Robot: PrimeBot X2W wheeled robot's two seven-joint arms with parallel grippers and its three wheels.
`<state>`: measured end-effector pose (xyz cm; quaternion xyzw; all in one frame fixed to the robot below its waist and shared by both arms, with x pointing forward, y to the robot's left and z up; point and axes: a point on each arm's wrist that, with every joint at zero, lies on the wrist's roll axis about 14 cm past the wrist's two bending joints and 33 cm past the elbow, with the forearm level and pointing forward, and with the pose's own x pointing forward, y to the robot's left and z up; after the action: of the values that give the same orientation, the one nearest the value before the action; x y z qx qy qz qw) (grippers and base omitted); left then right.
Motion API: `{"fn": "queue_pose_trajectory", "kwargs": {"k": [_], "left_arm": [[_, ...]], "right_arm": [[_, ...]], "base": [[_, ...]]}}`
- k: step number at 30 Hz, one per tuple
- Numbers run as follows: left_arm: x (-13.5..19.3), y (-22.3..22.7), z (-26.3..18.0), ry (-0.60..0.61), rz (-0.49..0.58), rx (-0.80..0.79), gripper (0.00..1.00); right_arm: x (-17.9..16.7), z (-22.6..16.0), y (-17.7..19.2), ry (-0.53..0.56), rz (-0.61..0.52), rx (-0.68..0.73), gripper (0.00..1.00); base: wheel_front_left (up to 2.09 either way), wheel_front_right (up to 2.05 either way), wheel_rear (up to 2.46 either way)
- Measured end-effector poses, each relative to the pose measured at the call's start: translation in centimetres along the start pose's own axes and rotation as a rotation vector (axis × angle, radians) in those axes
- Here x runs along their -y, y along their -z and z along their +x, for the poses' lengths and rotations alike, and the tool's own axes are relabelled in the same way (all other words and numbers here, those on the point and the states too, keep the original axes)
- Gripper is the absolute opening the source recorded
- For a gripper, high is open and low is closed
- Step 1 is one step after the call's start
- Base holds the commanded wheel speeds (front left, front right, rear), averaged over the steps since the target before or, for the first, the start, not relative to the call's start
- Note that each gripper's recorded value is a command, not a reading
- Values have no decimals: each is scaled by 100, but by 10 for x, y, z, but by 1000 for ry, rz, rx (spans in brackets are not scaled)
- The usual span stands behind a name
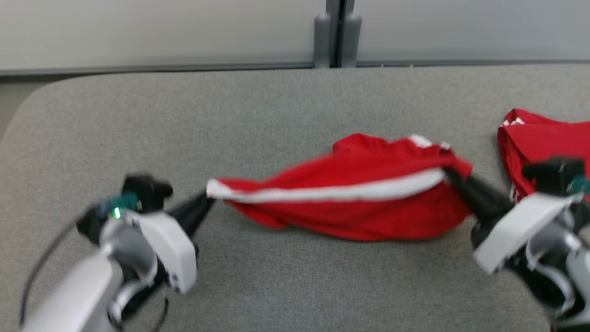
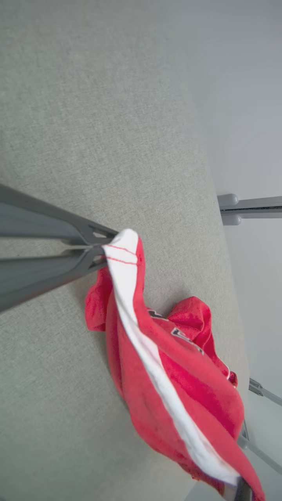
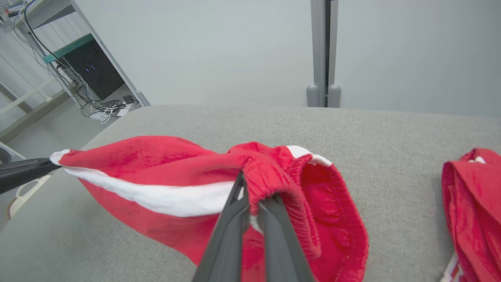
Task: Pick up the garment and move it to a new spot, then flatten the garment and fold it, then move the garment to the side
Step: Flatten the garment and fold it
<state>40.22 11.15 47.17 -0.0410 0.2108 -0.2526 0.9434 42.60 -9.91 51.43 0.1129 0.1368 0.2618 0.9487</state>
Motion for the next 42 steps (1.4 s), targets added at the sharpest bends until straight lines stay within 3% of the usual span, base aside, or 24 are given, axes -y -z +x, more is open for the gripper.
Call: {"fn": "queue_pose_trajectory", "kwargs": {"k": [5, 15, 22, 27, 32, 34, 35, 42], "left_arm": [[-33, -71, 44, -7, 120, 27, 0], [-101, -195, 129, -103, 257, 158, 0], [-128, -259, 155, -169, 332, 284, 0], [-129, -290, 148, -191, 347, 362, 0], [-132, -262, 155, -188, 310, 293, 0], [-141, -208, 157, -200, 218, 167, 0], [-141, -208, 157, -200, 218, 167, 0], [-139, -90, 119, -204, 152, -111, 0]], "right_arm": [[14, 52, -61, -51, -53, 96, 0], [43, 153, -162, -98, -162, 284, 0], [54, 185, -216, -99, -196, 450, 0], [50, 189, -231, -96, -234, 469, 0], [50, 196, -201, -94, -234, 374, 0], [56, 193, -156, -86, -228, 267, 0], [56, 193, -156, -86, -228, 267, 0], [41, 152, -50, -114, -144, 20, 0]], "base": [[0, 0, 0], [0, 0, 0], [0, 0, 0], [0, 0, 0], [0, 0, 0], [0, 0, 0], [0, 0, 0], [0, 0, 0]]}}
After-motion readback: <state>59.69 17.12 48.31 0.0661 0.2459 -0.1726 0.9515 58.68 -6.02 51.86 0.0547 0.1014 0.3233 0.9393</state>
